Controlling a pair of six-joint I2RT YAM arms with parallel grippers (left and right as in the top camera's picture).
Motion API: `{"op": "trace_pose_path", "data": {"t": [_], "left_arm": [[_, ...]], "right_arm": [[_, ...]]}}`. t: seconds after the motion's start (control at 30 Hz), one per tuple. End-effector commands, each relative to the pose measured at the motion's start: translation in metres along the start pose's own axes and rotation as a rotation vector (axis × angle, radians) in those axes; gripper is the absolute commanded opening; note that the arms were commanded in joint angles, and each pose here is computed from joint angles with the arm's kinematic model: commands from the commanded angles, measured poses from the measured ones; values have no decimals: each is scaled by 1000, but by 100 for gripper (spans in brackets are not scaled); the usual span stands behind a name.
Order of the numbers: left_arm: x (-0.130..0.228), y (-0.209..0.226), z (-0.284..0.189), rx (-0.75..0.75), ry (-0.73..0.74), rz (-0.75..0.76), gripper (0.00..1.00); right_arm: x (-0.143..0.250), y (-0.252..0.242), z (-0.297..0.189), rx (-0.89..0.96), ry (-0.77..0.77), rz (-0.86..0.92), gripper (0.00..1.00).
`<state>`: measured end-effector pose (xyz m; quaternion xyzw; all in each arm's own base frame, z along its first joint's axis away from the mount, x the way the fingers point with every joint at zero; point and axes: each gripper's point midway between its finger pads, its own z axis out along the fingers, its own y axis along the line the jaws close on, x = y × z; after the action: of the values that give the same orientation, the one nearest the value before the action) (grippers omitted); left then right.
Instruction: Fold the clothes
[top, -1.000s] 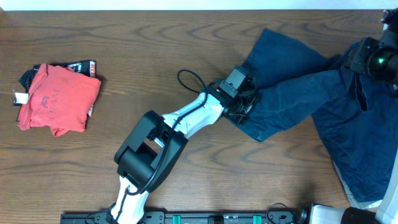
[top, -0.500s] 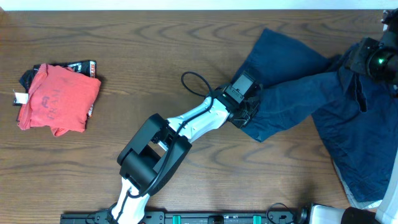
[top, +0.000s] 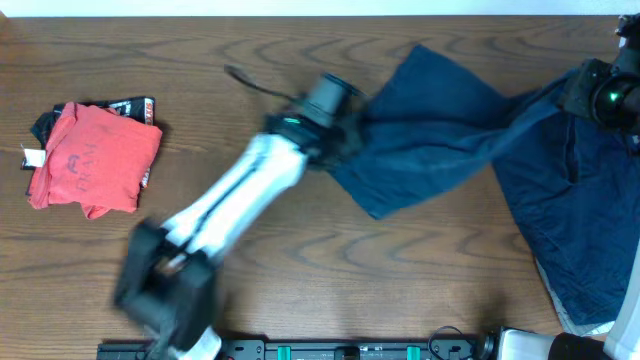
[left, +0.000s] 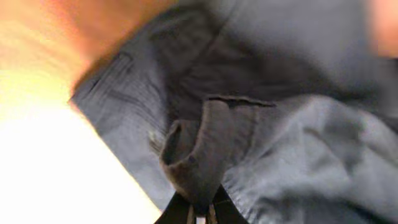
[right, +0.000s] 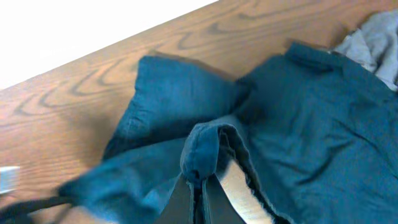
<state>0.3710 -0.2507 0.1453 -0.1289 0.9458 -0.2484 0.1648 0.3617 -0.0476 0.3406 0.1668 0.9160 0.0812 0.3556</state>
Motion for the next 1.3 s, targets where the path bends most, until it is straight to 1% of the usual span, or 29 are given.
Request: {"op": "trace_pose_path", "data": {"t": [0.0, 0.13, 0.3, 0.43, 0.5, 0.57, 0.67, 0.8, 0.97, 1.07, 1.17, 1.27], "left_arm": [[-39, -9, -92, 56, -193, 252, 6], [-52, -3, -191, 101, -363, 262, 6], [-40, 0, -298, 157, -589, 320, 6], [-31, 6, -358, 178, -750, 327, 6], [-27, 9, -372, 186, -793, 323, 6], [-27, 11, -376, 182, -805, 318, 6], [-36, 14, -368, 162, -793, 305, 6], [-65, 15, -341, 123, -759, 283, 6], [-125, 15, -289, 74, -739, 295, 6], [-168, 10, -249, 61, -756, 345, 6], [-207, 4, -215, 83, -804, 358, 6], [-237, -6, -202, 120, -859, 353, 6]], "right_arm": [[-11, 23, -27, -109, -64, -38, 1], [-19, 44, -62, -204, -128, -63, 1], [-29, 60, -120, -249, -270, -106, 1], [-37, 68, -162, -268, -393, -139, 1], [-40, 68, -173, -256, -433, -144, 1], [-43, 65, -177, -238, -458, -144, 1], [-47, 64, -171, -231, -450, -140, 1], [-55, 61, -143, -220, -396, -126, 1], [-73, 57, -85, -213, -310, -110, 1], [-90, 60, -41, -221, -281, -114, 1], [-117, 65, 0, -244, -312, -88, 1], [-155, 69, 18, -291, -420, 11, 1]]}}
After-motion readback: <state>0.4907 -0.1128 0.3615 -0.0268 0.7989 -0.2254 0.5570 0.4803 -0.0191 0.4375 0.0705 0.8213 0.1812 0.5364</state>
